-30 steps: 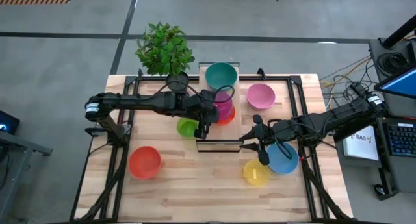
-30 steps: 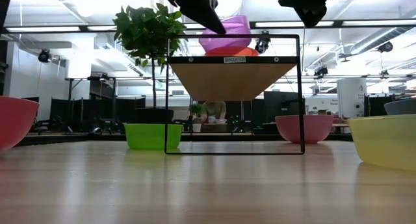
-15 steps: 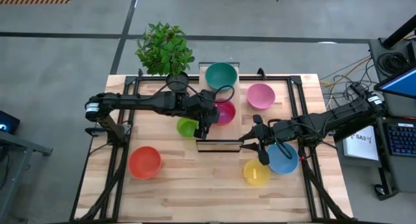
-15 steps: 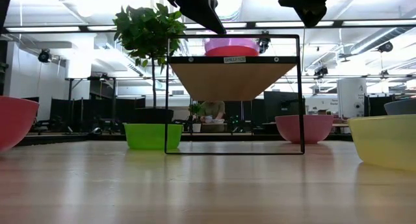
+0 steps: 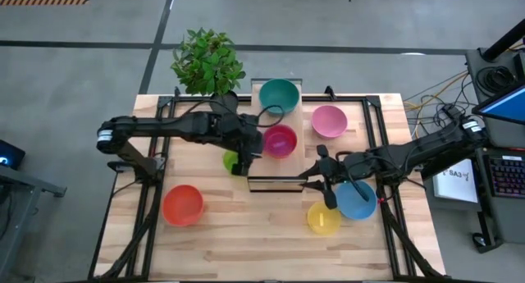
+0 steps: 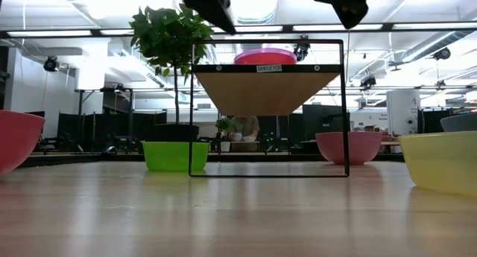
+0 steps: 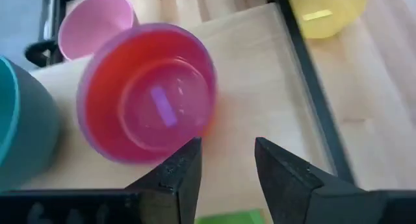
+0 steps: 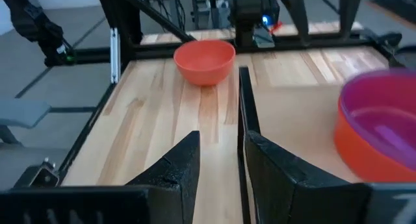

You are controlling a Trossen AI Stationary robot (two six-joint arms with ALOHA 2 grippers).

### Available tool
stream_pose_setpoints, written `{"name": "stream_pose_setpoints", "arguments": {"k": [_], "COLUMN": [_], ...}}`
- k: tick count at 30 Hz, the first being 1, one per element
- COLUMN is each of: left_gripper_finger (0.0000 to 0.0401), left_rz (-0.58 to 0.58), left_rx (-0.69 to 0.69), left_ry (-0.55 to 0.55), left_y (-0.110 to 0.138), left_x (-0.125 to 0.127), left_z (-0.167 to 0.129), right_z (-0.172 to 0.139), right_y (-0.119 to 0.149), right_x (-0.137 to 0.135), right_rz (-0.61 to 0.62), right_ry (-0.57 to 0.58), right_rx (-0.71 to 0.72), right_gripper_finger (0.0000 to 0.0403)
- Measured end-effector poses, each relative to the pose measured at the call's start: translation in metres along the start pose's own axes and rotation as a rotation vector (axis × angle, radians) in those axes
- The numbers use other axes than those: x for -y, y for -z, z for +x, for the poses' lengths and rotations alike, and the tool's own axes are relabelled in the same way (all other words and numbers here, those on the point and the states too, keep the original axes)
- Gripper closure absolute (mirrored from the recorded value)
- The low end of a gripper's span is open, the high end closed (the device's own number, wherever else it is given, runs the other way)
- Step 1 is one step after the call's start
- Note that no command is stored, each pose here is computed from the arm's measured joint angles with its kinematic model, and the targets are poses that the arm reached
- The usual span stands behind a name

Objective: Place and stack bowls onto a shelf
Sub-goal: Stack the pink bowl into the blue bowl on the shelf

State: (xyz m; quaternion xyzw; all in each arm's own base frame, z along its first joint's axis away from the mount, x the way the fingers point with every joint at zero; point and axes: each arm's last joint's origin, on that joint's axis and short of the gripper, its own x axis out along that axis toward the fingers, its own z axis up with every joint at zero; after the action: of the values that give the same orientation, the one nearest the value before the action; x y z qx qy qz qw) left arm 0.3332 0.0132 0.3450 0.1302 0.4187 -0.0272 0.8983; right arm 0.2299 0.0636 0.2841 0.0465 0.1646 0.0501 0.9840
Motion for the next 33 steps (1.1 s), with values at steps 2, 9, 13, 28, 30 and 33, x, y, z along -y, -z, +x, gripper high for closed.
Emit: {"name": "stream_pose_setpoints", "arguments": {"k": [2, 9, 13, 28, 30, 33], "left_gripper_finger": [0.0280, 0.0295, 0.0297, 0.0297, 0.0297, 0.0297], "left_rz": [-0.020, -0.122, -0.144, -0.178, -0.172, -0.174], "left_rx": [0.007, 0.156, 0.283, 0.512, 0.511, 0.507], "left_ry": [0.001, -0.012, -0.014, -0.089, -0.127, -0.168], "left_y": [0.007, 0.037, 0.056, 0.103, 0.107, 0.111], "left_x": [0.003, 0.019, 0.031, 0.043, 0.042, 0.042], "left_z": [-0.006, -0.028, -0.035, -0.047, -0.050, -0.052], "right_z": [0.005, 0.027, 0.032, -0.013, -0.021, -0.031], "right_y": [0.000, 0.000, 0.000, -0.014, -0.012, -0.007], "right_x": [0.000, 0.011, 0.021, 0.057, 0.066, 0.080], "right_rz": [-0.006, 0.013, 0.045, 0.353, 0.438, 0.541], "right_ry": [0.002, 0.052, 0.150, 0.287, 0.333, 0.421], "right_rx": [0.020, 0.063, 0.067, 0.108, 0.093, 0.056], "right_gripper_finger": [0.0304, 0.0359, 0.0384, 0.0394, 0.0394, 0.0394]}}
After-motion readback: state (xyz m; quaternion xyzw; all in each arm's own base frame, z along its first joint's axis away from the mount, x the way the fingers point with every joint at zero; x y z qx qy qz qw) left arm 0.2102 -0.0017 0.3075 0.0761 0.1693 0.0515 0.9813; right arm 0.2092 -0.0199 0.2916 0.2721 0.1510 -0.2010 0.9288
